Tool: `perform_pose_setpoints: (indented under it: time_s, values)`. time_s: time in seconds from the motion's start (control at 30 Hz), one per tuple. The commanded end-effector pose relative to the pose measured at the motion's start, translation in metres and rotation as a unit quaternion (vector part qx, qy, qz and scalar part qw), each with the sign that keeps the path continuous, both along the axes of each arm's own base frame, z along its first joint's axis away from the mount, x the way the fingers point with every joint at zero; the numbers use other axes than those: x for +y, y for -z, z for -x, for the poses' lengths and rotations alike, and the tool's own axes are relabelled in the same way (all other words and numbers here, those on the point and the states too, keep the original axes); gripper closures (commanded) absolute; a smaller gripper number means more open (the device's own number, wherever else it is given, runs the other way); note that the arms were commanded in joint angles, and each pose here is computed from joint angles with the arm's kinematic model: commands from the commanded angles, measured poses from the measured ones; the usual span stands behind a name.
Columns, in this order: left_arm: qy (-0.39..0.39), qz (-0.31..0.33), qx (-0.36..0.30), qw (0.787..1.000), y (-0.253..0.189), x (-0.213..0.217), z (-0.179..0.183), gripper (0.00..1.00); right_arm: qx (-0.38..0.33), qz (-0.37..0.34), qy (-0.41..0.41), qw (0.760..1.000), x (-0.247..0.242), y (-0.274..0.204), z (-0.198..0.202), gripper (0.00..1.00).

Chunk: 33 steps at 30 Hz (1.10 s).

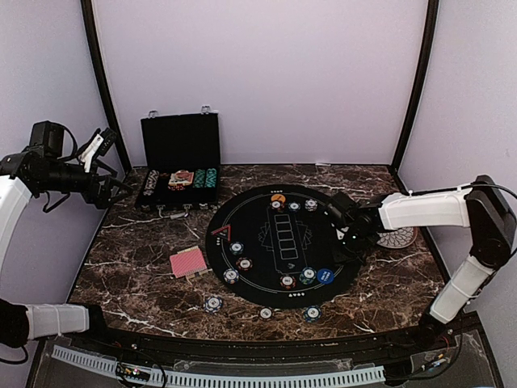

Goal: Distribute texas hold em gaming equipment

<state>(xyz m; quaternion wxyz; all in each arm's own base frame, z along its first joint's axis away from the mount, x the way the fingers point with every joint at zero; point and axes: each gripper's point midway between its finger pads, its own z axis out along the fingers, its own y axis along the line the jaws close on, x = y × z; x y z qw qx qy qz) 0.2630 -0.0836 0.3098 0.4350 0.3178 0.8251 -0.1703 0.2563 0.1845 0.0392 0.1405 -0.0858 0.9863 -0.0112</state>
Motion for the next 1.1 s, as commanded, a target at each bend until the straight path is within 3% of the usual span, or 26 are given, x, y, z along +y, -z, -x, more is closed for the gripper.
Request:
perform_pose_setpoints:
  time_s: [0.0,0.5,0.8,0.93,1.07]
  values:
    - [0.013,0.002,0.012,1.000,0.005,-0.003,0.006,0.01,-0.008,-0.019,0.005,1.000,0.006,0.007,-0.011,0.81]
    - [0.016,-0.002,0.014,1.000,0.007,-0.002,0.008,0.01,0.014,-0.008,0.007,1.000,-0.002,0.031,-0.002,0.78]
    - [0.015,-0.009,0.030,0.999,0.015,0.000,0.011,0.01,0.008,-0.004,0.002,1.000,-0.001,0.021,-0.007,0.43]
    - [0.005,-0.027,0.042,0.999,0.026,0.005,0.013,0.01,-0.005,-0.009,0.000,1.000,0.001,0.004,-0.012,0.35]
    - [0.000,-0.046,0.055,0.997,0.038,0.010,0.017,0.01,-0.024,-0.023,-0.002,0.999,0.007,-0.021,-0.017,0.34]
